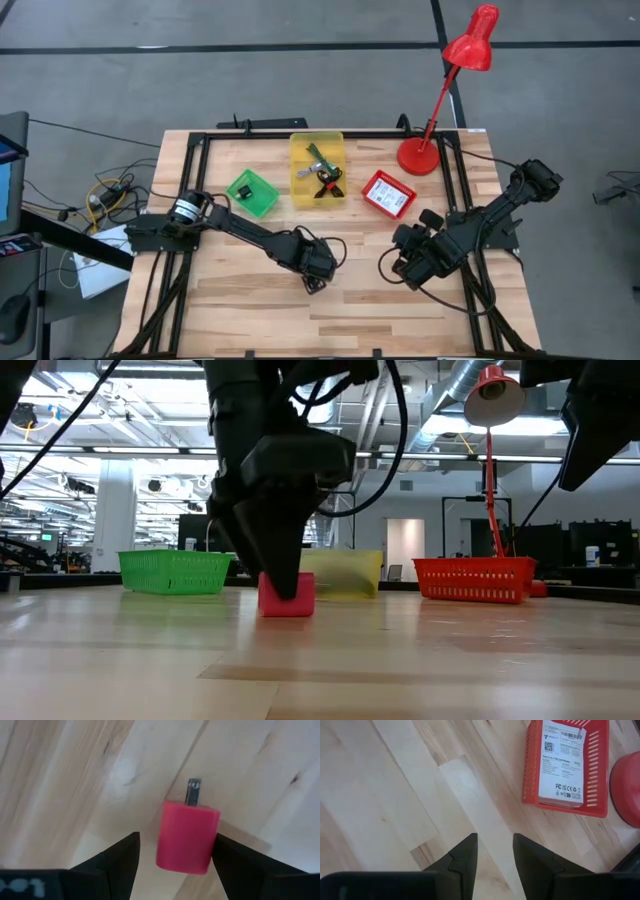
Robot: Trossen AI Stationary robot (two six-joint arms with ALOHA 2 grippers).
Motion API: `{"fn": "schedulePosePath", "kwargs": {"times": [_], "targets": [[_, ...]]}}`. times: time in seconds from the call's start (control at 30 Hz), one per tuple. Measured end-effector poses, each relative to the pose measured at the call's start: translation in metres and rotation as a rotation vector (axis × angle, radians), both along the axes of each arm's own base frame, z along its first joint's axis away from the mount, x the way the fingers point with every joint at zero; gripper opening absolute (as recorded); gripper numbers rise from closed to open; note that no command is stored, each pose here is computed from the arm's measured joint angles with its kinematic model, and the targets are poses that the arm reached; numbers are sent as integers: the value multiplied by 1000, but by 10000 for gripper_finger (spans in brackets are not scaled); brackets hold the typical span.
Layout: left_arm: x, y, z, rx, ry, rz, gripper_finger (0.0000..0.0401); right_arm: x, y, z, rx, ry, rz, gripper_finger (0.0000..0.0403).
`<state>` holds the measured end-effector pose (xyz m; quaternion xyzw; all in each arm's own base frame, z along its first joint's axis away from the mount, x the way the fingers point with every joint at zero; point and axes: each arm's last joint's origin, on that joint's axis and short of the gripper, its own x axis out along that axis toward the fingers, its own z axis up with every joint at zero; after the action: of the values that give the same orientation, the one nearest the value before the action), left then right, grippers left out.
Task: Pick and place items into bin
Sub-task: Put the pink charger adapter into the green bin
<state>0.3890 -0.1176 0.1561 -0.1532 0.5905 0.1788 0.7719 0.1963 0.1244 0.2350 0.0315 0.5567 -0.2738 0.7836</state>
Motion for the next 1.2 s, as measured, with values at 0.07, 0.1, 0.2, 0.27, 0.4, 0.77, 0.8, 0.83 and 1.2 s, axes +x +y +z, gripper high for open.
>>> {"fn": "schedulePosePath", "kwargs": {"times": [0.07, 0.1, 0.2, 0.27, 0.4, 0.77, 0.8, 0.83, 1.2], "targets": [[-2, 2, -3, 6, 12, -8, 231, 1, 0, 0, 4, -5, 0, 121], [-2, 2, -4, 8, 18, -12, 231, 1, 1, 0, 5, -7, 4, 121], [-3, 4, -4, 14, 25, -19, 230, 2, 1, 0, 11, -15, 13, 121], [-2, 5, -4, 21, 22, -20, 225, 2, 1, 0, 12, -16, 14, 121], [-2, 7, -4, 50, 17, -33, 201, 2, 2, 0, 15, -20, 14, 121], [-2, 8, -4, 114, 13, -69, 136, 3, 2, 0, 16, -21, 16, 121], [-2, 8, -4, 119, 16, -69, 136, 3, 2, 0, 16, -21, 17, 121], [-3, 8, -4, 125, 21, -68, 136, 3, 2, 0, 16, -21, 17, 121], [-30, 20, 10, 334, 317, -22, 136, 6, -4, 0, 3, -12, 22, 121]]}}
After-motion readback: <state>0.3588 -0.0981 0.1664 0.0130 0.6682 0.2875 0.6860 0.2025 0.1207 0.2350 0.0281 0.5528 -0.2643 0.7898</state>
